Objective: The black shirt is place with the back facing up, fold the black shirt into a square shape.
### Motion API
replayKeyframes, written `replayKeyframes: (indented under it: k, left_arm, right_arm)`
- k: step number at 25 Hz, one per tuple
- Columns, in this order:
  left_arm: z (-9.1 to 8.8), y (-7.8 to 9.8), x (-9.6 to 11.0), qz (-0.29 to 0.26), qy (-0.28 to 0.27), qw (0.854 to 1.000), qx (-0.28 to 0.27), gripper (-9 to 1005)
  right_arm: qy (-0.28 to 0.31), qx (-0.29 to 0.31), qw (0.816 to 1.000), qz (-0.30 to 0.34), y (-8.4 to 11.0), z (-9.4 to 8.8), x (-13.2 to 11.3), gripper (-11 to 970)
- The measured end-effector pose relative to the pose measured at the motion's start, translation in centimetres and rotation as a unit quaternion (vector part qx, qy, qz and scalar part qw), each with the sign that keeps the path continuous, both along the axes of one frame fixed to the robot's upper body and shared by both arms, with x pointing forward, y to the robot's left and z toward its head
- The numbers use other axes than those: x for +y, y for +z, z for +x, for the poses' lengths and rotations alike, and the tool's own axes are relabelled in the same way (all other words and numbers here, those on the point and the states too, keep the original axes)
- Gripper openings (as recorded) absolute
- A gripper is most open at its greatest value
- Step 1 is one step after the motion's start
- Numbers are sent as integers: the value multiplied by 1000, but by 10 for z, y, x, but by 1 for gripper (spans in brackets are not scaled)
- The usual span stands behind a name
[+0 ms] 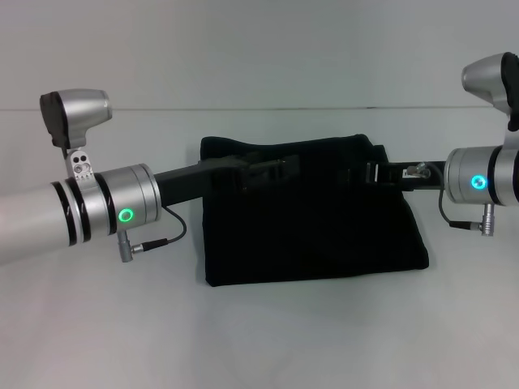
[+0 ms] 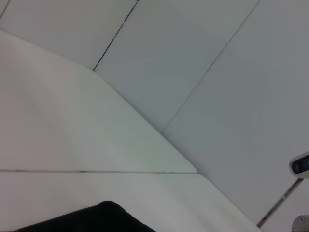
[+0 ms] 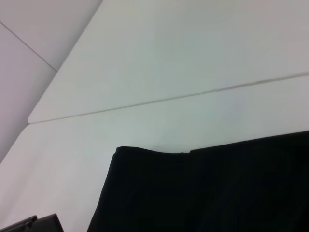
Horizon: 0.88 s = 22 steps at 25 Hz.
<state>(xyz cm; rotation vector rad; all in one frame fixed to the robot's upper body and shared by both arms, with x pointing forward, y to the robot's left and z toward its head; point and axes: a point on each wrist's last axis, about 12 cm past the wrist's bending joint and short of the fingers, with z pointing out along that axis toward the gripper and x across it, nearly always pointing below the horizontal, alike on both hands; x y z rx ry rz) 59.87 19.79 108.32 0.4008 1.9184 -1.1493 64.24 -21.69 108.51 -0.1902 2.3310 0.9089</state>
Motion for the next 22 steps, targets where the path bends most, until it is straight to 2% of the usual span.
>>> replayKeyframes:
  k: [9, 14, 22]
  left_arm:
    - [-1, -2, 0, -3, 1, 1000, 6, 950]
    - [-2, -2, 2, -7, 5, 1000, 14, 950]
    - [-3, -3, 2, -10, 6, 1000, 19, 950]
  right_arm:
    - [4, -25, 1000, -3, 7, 6, -2, 47]
    - [21, -46, 999, 4, 22, 9, -6, 49]
    - [34, -66, 997, 11, 34, 6, -18, 48]
